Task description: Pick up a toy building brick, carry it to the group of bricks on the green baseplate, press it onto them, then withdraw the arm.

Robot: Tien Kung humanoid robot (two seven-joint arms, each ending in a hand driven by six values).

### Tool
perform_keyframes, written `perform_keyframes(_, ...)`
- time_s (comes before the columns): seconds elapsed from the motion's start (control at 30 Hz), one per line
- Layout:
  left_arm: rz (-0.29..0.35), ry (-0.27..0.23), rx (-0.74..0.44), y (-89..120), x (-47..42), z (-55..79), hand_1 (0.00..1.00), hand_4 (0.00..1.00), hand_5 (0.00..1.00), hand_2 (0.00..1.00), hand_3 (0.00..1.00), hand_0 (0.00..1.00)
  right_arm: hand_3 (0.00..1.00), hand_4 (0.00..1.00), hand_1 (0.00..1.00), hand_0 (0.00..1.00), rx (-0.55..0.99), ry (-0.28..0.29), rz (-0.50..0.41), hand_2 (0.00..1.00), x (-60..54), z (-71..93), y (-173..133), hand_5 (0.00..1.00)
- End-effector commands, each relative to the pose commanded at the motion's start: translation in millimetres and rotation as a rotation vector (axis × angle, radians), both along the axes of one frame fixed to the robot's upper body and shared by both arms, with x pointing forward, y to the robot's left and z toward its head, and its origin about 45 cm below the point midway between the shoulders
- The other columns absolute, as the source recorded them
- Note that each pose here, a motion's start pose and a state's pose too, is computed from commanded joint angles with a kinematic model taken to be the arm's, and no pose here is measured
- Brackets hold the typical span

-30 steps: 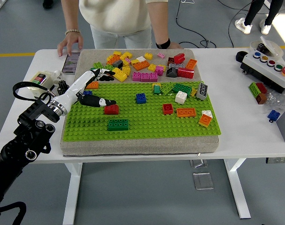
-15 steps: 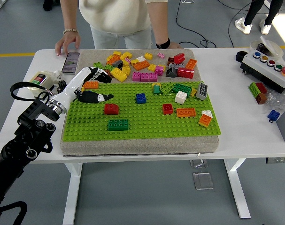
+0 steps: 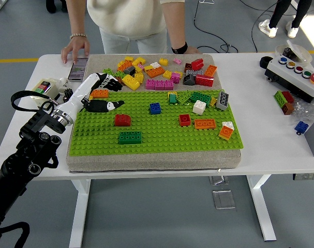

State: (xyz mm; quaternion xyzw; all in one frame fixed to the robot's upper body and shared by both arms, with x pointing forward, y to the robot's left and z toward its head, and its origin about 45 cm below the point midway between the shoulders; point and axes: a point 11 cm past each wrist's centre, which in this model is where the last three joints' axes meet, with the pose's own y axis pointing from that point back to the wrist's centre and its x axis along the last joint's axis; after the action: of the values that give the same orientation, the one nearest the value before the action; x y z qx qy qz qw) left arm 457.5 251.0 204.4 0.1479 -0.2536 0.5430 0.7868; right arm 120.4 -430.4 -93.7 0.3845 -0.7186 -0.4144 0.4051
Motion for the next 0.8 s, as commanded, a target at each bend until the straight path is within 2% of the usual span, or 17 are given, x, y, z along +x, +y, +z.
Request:
perform_keyframes(0.17, -0.026, 0.026, 0.018, -1.5, -0.4, -2.0, 0.603, 0.998, 0.002, 0.599, 0.576, 0.637, 0.638, 0.909, 0.673, 0.753, 0.0, 0.001, 0.002, 0.721, 0.1, -0.2, 0.5, 0.505)
perform_keyframes(0.2, -0.032, 0.03, 0.021, -1.9, -0.5, -2.1, 0.686, 0.998, 0.002, 0.715, 0.774, 0.696, 0.639, 0.91, 0.673, 0.754, 0.0, 0.0, 0.003, 0.721, 0.3, -0.1, 0.6, 0.505)
perform_keyframes(0.37, -0.049, 0.037, 0.029, -3.0, -0.8, -2.4, 0.686, 0.998, 0.002, 0.715, 0.774, 0.696, 0.639, 0.91, 0.673, 0.754, 0.0, 0.0, 0.004, 0.721, 0.5, -0.1, 0.8, 0.505)
perform_keyframes(0.4, -0.054, 0.037, 0.031, -3.4, -1.0, -2.4, 0.72, 0.998, 0.025, 0.745, 0.819, 0.717, 0.639, 0.911, 0.673, 0.753, 0.0, 0.001, 0.004, 0.721, 0.5, -0.2, 0.8, 0.506)
perform_keyframes(0.57, -0.081, 0.047, 0.038, -5.1, -2.0, -3.4, 0.72, 0.998, 0.025, 0.745, 0.819, 0.717, 0.639, 0.911, 0.673, 0.753, 0.001, 0.002, 0.005, 0.721, 0.0, -0.4, 1.0, 0.506)
perform_keyframes(0.6, -0.086, 0.052, 0.041, -5.4, -2.2, -3.8, 0.806, 0.998, 0.277, 0.84, 0.898, 0.817, 0.639, 0.912, 0.673, 0.754, 0.001, 0.002, 0.005, 0.721, -0.1, -0.4, 1.0, 0.506)
perform_keyframes(0.77, -0.094, 0.06, 0.044, -6.2, -2.2, -4.2, 0.806, 0.998, 0.277, 0.84, 0.898, 0.817, 0.639, 0.912, 0.673, 0.754, 0.001, 0.0, 0.005, 0.721, 0.4, -0.3, 1.1, 0.506)
perform_keyframes(0.8, -0.093, 0.06, 0.043, -6.1, -2.1, -4.1, 0.808, 0.998, 0.283, 0.81, 0.875, 0.838, 0.639, 0.913, 0.674, 0.753, 0.001, 0.0, 0.004, 0.722, 0.4, -0.3, 1.2, 0.506)
